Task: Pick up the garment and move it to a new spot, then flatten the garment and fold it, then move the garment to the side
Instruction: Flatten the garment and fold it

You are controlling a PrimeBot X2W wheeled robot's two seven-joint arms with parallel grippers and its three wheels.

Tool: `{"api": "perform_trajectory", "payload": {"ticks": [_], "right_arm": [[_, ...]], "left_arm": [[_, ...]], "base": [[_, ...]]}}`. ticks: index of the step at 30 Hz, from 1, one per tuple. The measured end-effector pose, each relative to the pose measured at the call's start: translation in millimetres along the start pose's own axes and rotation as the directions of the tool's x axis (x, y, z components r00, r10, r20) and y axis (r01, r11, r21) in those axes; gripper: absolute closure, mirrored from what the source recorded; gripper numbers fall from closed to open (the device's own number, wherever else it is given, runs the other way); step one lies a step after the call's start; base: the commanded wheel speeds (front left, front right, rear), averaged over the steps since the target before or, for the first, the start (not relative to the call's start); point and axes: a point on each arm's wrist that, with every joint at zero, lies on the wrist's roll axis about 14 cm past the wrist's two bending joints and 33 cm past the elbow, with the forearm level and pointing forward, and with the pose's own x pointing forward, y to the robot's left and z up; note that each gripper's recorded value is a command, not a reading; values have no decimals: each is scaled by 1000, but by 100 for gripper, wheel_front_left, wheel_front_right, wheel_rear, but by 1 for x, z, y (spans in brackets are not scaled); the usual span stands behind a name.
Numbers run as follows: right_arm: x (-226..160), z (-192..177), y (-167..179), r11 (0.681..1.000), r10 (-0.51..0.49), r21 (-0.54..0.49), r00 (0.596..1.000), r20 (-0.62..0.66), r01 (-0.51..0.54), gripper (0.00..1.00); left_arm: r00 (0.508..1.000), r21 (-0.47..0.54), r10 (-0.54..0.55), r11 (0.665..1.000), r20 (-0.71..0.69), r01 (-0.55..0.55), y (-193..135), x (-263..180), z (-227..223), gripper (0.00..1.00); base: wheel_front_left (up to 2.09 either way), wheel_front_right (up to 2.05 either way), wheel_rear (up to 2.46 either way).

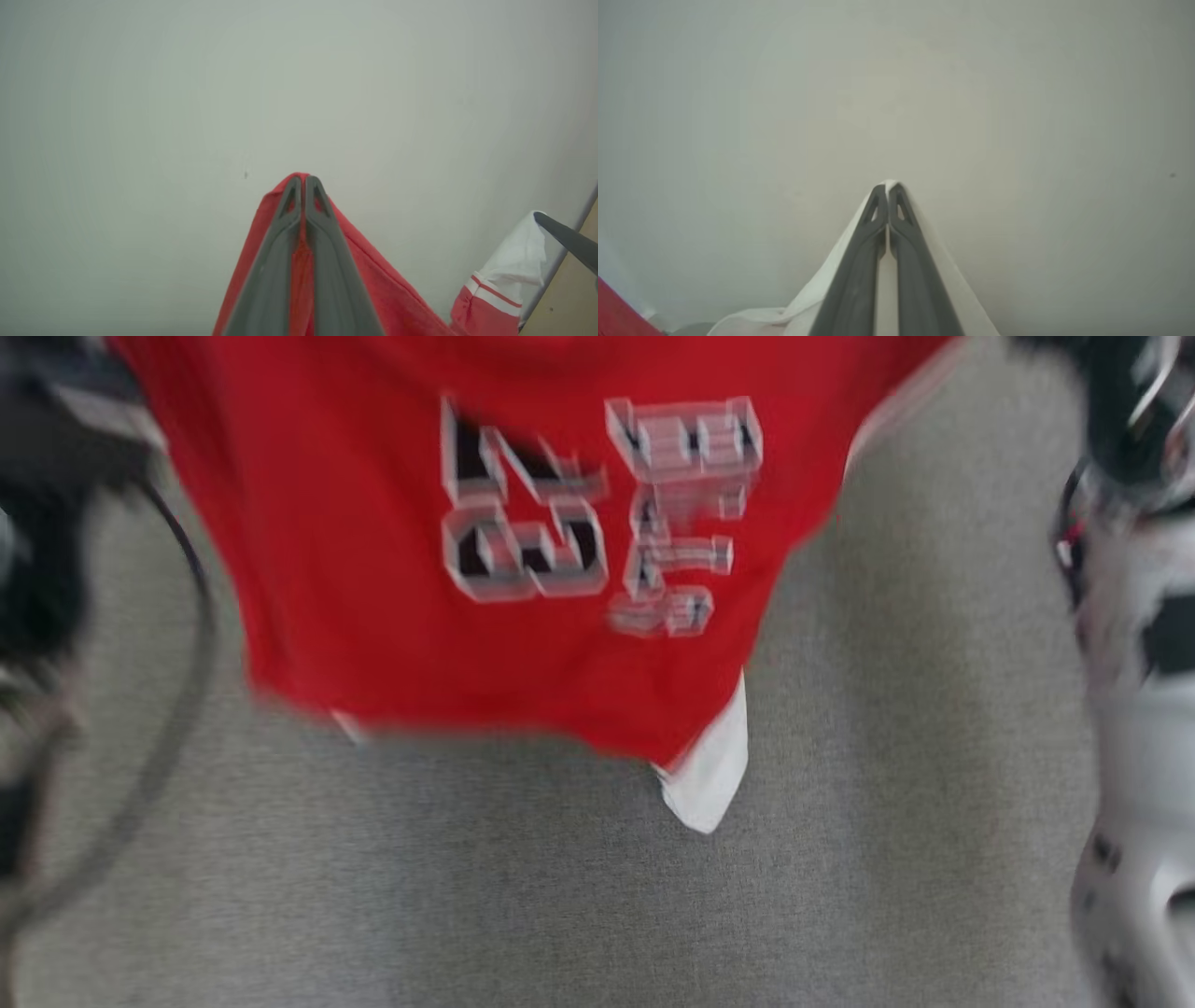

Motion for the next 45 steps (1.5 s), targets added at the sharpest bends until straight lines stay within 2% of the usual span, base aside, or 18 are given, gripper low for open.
{"api": "perform_trajectory", "payload": {"ticks": [4, 8, 13, 16, 20, 22, 23, 24, 27, 31, 34, 37, 40, 41, 45], "right_arm": [[32, 21, -27, 997, -46, -57, 990, 133, 54, 100], [53, 45, -54, 989, -97, -77, 953, 288, 125, 100], [58, 80, -81, 975, -153, -65, 859, 489, 211, 100], [54, 107, -87, 967, -163, -66, 801, 576, 244, 100], [46, 137, -77, 966, -122, -90, 738, 664, 241, 100], [46, 136, -74, 967, -109, -98, 731, 674, 235, 100], [49, 123, -76, 967, -111, -102, 751, 651, 232, 100], [54, 79, -87, 966, -142, -102, 817, 560, 238, 100], [52, 19, -101, 963, -185, -106, 897, 402, 246, 100], [40, -21, -104, 965, -187, -135, 951, 247, 225, 100], [16, -45, -112, 964, -209, -137, 969, 129, 226, 100], [-17, -71, -114, 965, -234, -128, 972, -29, 228, 100], [-64, -101, -118, 960, -276, -119, 935, -223, 255, 100], [-64, -101, -118, 960, -276, -119, 935, -223, 255, 100], [-133, -132, -107, 953, -302, -106, 847, -437, 285, 100]], "left_arm": [[995, 24, -13, 1000, 98, 10, 16, 47, 15, 100], [966, 38, -22, 999, 256, 13, 26, 80, 38, 100], [899, 46, -26, 999, 437, 7, 37, 99, 60, 100], [860, 18, -20, 1000, 511, 12, 40, 103, 71, 100], [845, 15, -35, 999, 533, 32, 43, 103, 70, 100], [851, -1, -16, 1000, 525, 20, 51, 99, 62, 100], [861, -1, -9, 1000, 508, 11, 57, 97, 52, 100], [895, 9, 12, 1000, 446, -18, 69, 90, 22, 100], [949, -6, 58, 998, 310, -59, 83, 74, -36, 100], [969, -74, 102, 993, 227, -87, 84, 46, -74, 100], [981, -117, 111, 989, 158, -94, 71, 17, -99, 100], [988, -173, 131, 978, 76, -117, 54, -21, -122, 100], [986, -203, 164, 966, 9, -159, 43, -58, -131, 100], [986, -203, 164, 966, 9, -159, 43, -58, -131, 100], [973, -238, 217, 943, -83, -231, 31, -107, -141, 100]], "base": [[0, 0, 0], [0, 0, 0], [0, 0, 0], [0, 0, 0], [0, 0, 0], [0, 0, 0], [0, 0, 0], [0, 0, 0], [0, 0, 0], [0, 0, 0], [0, 0, 0], [0, 0, 0], [0, 0, 0], [0, 0, 0], [0, 0, 0]]}}
